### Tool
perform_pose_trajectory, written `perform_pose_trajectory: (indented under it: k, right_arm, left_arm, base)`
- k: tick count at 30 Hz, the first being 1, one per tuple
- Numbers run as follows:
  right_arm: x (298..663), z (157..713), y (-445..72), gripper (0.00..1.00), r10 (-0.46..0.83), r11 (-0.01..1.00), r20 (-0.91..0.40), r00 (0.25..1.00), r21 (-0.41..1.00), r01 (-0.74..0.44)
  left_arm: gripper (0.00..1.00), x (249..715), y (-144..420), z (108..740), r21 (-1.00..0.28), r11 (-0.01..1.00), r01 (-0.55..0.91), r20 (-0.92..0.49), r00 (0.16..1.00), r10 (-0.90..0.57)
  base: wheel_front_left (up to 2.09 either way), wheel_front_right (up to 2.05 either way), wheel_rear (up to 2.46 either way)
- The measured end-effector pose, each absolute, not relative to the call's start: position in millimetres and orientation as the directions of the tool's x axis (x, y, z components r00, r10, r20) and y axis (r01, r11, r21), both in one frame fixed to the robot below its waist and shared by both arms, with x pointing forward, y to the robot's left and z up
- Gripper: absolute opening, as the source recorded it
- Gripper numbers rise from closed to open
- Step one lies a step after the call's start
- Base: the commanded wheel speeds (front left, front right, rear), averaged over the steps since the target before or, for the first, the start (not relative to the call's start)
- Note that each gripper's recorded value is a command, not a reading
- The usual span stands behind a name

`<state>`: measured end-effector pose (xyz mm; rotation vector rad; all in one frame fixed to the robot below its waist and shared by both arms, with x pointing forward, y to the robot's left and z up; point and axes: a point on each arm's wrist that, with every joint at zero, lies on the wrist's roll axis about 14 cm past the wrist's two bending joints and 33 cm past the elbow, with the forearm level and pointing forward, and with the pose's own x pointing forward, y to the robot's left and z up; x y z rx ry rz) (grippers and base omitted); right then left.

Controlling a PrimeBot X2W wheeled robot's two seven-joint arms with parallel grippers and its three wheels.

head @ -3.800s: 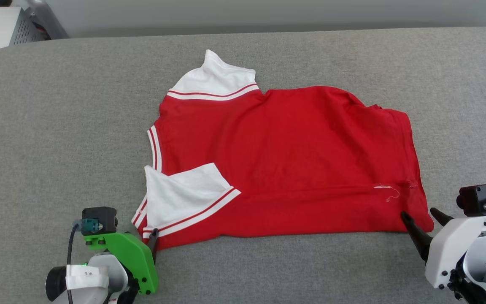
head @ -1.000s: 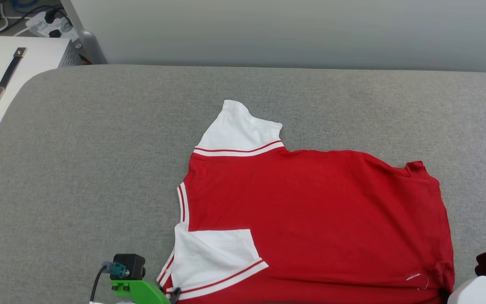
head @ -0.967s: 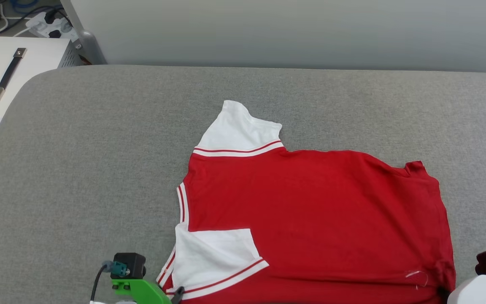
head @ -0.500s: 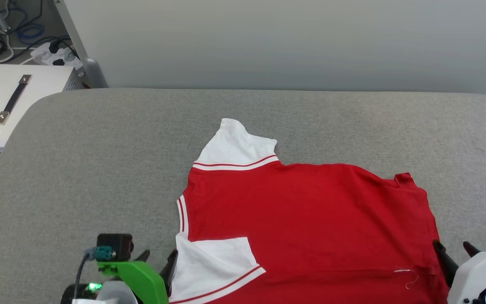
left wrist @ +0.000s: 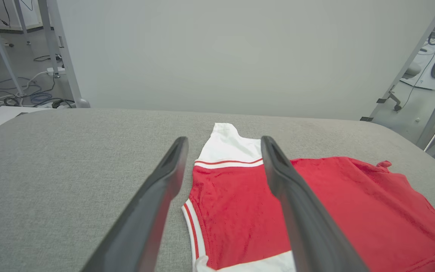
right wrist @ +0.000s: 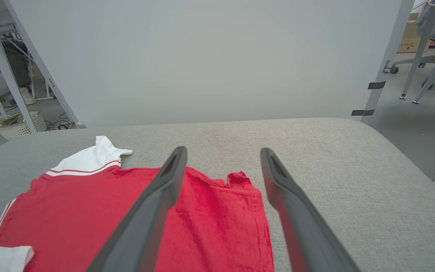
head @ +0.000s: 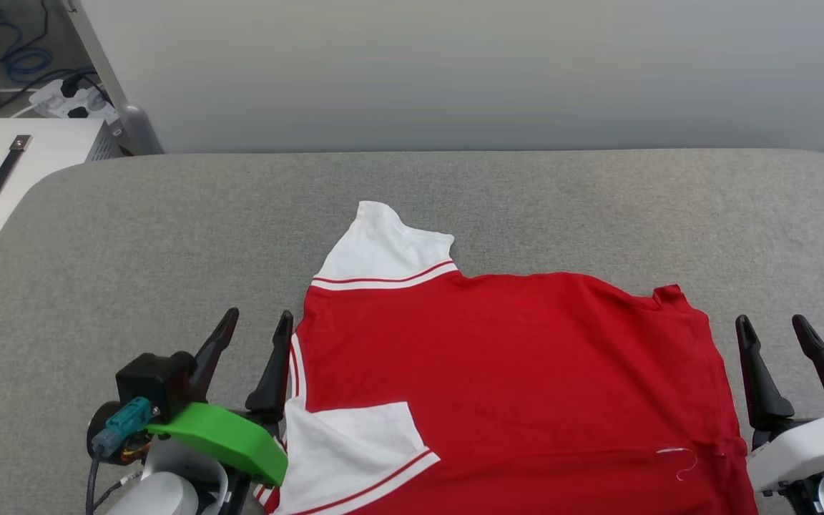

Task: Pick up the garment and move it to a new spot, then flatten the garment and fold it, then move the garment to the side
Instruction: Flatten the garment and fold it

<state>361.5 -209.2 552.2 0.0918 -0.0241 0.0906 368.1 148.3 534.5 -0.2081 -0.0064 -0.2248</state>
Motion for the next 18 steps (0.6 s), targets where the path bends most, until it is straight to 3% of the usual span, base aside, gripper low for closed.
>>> perform_pose_trajectory:
  k: [7, 18]
  right_arm:
    - [364, 548, -201, 1.00, 0.091, 0.989, 0.079, 0.993, 0.109, -0.099]
    - [389, 535, -196, 1.00, 0.099, 0.987, 0.062, 0.993, 0.120, -0.106]
  left_arm:
    - [1.00, 384, 148, 573, -0.166, 0.961, 0.222, 0.208, 0.960, -0.186]
    - [1.00, 434, 123, 546, -0.078, 0.930, 0.360, 0.160, 0.925, -0.345]
  base:
    - [0.00, 0.00, 0.00]
    - [0.00, 0.00, 0.00]
